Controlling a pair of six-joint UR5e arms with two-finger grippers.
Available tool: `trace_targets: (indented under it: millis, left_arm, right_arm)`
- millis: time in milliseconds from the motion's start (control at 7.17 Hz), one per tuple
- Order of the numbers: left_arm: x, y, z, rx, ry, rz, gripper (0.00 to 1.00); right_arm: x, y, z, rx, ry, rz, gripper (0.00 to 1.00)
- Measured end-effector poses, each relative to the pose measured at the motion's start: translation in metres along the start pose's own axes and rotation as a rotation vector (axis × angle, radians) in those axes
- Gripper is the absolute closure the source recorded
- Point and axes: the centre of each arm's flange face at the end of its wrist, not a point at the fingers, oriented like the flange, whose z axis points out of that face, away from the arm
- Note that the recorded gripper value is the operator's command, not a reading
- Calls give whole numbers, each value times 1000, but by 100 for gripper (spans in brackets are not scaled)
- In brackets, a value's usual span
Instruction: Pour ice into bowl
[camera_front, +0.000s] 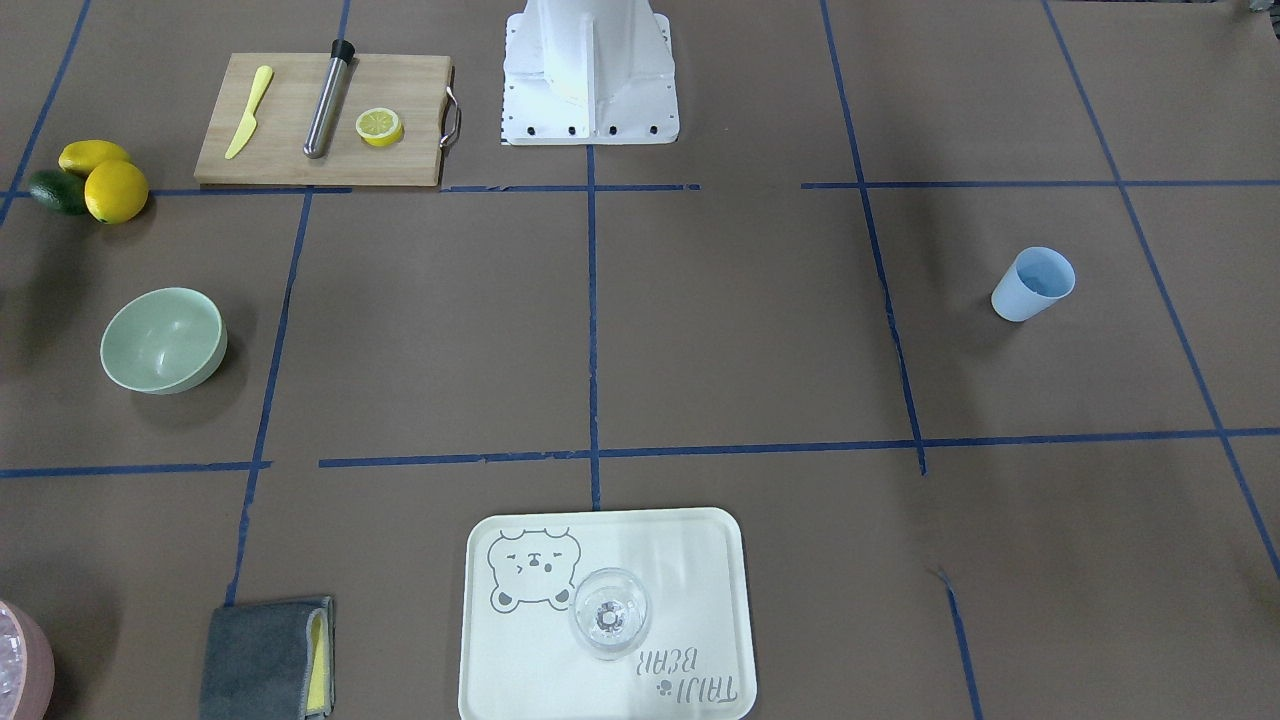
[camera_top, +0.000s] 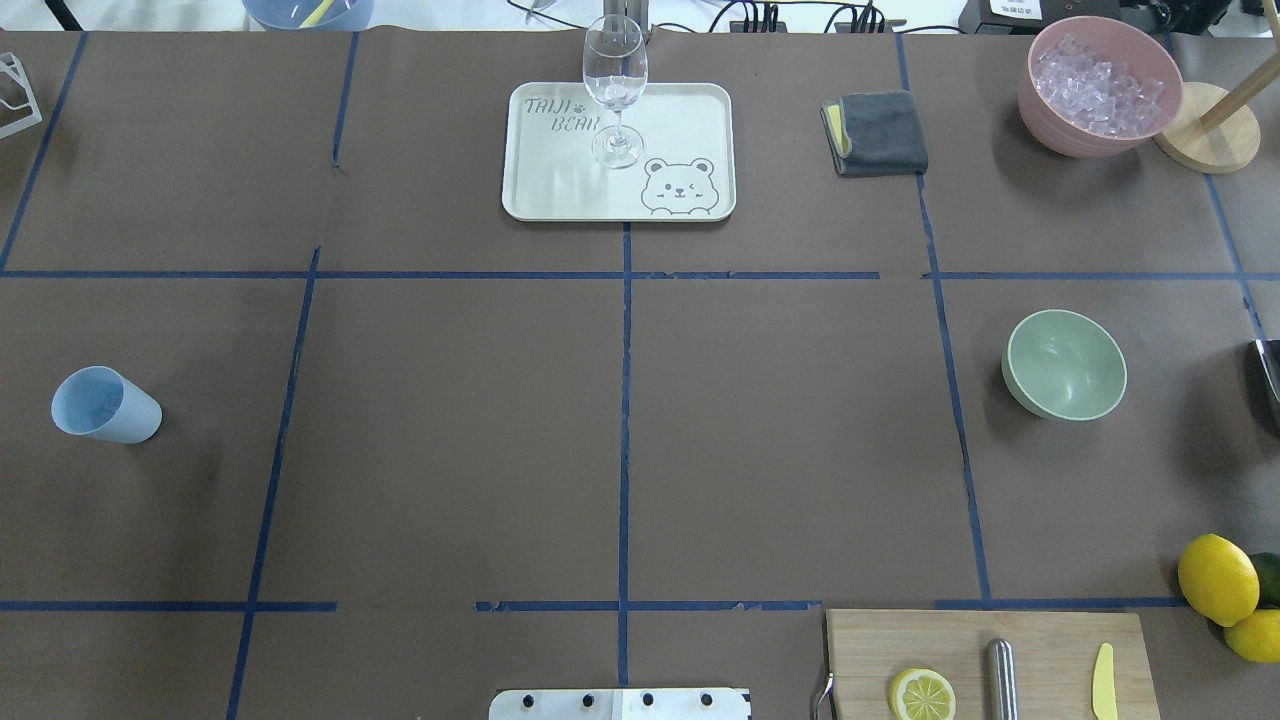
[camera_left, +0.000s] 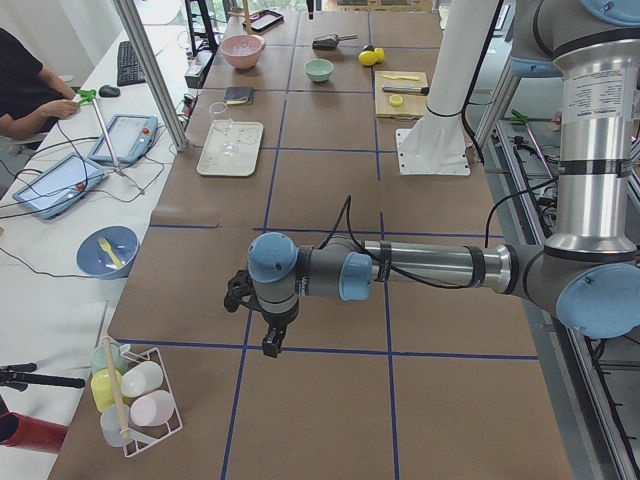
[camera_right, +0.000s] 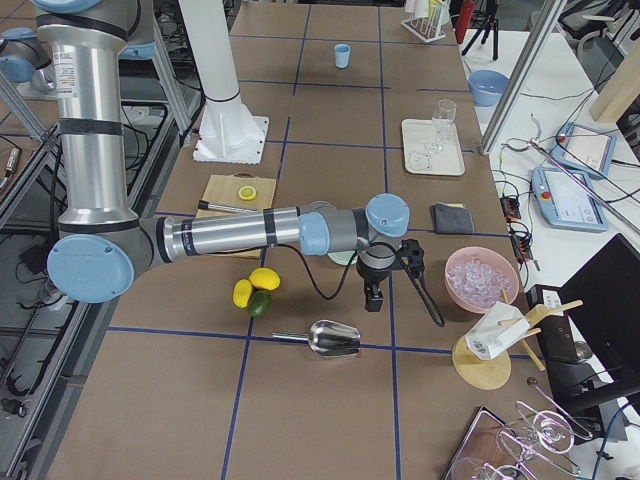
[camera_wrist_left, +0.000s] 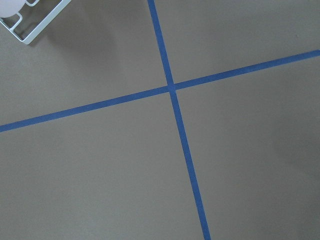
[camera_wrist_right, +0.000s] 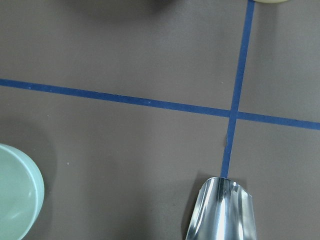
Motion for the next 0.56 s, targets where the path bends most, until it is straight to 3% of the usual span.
trace_targets:
  millis: [558]
  left_arm:
    - [-1, 5, 1, 22, -5, 14, 0]
  right_arm:
    - [-2, -1, -1, 4, 0, -6, 0]
